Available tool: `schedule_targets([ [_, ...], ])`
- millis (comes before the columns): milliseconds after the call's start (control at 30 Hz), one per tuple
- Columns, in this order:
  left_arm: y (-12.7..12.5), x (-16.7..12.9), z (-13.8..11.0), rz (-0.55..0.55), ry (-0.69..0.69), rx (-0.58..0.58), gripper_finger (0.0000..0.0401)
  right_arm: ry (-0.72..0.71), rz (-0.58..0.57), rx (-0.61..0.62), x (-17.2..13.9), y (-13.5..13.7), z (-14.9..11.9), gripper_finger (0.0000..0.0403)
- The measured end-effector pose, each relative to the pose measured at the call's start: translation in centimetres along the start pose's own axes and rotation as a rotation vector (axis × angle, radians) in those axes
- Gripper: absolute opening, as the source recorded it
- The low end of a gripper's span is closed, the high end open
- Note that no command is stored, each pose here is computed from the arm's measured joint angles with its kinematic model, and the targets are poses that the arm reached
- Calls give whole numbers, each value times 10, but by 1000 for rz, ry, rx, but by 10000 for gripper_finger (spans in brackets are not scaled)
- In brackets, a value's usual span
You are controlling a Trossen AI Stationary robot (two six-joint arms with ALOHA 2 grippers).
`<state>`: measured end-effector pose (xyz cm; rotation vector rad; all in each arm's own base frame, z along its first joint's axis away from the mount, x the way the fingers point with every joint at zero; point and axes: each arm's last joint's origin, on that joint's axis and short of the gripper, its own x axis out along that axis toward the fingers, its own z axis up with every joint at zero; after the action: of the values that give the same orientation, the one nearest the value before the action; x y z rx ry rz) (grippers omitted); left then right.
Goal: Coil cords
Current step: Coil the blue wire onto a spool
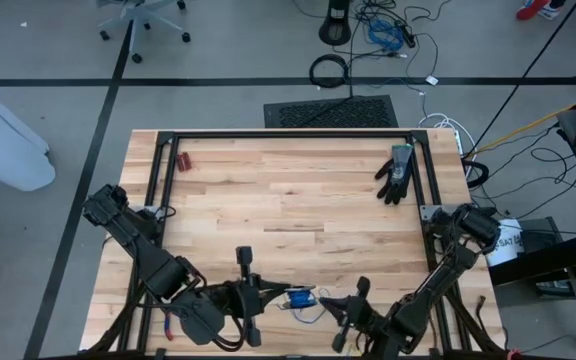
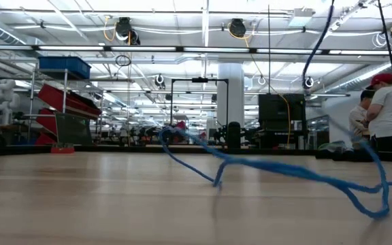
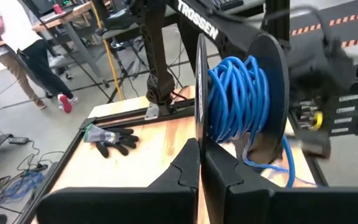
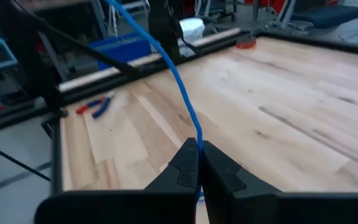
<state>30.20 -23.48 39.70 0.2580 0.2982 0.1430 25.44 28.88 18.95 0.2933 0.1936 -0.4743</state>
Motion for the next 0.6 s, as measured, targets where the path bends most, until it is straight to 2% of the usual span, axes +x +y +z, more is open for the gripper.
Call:
schedule_targets([
  [300,-1,0,-5,-41,36,35,6,-155,5,12,-38,-1,37,0],
  [600,-1,0,-4,-42,35,33,6,-213,-16,-36,-51,-6,69,0],
])
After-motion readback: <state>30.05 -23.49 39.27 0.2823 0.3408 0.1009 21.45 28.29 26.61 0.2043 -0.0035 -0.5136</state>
